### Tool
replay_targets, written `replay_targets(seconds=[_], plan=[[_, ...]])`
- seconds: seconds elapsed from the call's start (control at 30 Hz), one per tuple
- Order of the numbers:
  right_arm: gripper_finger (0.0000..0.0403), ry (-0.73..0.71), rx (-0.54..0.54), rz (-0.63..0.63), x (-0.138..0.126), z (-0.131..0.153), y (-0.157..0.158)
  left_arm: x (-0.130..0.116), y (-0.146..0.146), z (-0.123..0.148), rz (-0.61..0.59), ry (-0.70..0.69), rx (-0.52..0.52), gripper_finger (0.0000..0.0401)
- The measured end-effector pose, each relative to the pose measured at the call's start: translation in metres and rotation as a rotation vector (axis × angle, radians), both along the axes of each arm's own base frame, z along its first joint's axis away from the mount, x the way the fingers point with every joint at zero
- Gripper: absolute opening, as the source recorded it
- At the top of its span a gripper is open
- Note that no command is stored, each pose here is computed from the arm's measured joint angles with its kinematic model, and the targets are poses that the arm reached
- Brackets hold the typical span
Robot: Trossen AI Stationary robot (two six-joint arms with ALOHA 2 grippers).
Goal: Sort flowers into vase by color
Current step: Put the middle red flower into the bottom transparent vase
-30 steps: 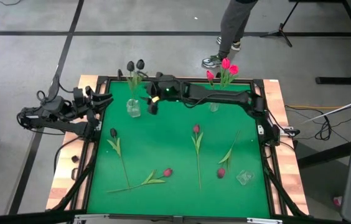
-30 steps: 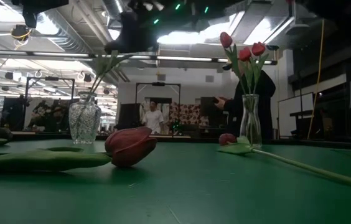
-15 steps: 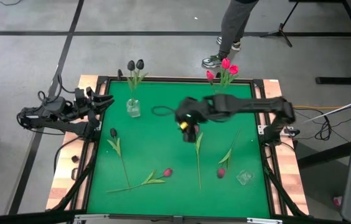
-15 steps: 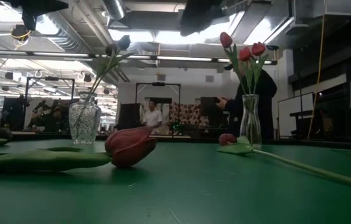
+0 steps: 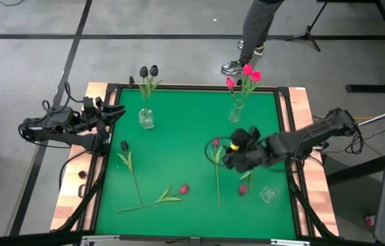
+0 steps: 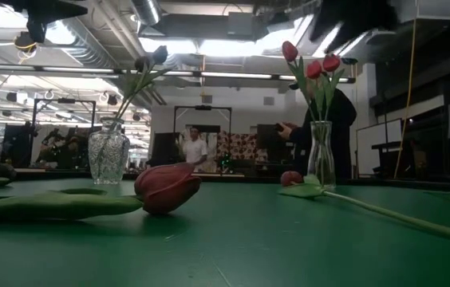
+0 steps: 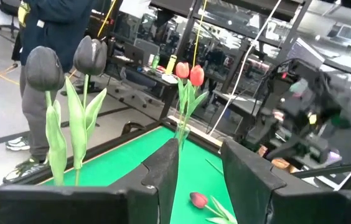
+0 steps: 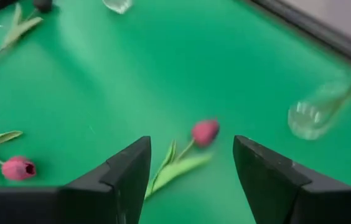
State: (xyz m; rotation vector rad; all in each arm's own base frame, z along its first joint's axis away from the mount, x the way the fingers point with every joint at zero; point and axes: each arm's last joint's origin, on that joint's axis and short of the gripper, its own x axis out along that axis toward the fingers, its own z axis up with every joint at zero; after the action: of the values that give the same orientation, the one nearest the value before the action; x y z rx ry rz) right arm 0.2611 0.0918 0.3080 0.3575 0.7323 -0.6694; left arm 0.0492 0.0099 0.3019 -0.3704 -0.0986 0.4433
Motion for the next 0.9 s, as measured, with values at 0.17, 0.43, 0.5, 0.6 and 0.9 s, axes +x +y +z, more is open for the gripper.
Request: replay_targets(seconds=[0.17, 0.43, 0.5, 0.6, 0.9], plan=[[0.0227, -0.013, 0.069, -0.146, -0.007, -0.044, 0.019, 0.000, 0.000, 0.000, 0.000, -0.006, -0.013, 0.0119], [0.0227, -0.027, 0.065, -0.282, 0.004, -0.090, 0.028, 0.000, 0.000, -0.001, 0.001, 0.005, -0.016, 0.0119], [0.0227, -0.015, 0.056, -0.284, 0.010, -0.100, 0.030, 0.000, 0.000, -0.002, 0.000, 0.008, -0.016, 0.0119], [0.0227, 0.019, 0.042, -0.290, 0.017, -0.116, 0.032, 0.000, 0.000, -0.002, 0.000, 0.008, -0.016, 0.0119], [0.0227, 0.054, 0.094, -0.289, 0.036, -0.147, 0.035, 0.000, 0.000, -0.002, 0.001, 0.011, -0.015, 0.0119]])
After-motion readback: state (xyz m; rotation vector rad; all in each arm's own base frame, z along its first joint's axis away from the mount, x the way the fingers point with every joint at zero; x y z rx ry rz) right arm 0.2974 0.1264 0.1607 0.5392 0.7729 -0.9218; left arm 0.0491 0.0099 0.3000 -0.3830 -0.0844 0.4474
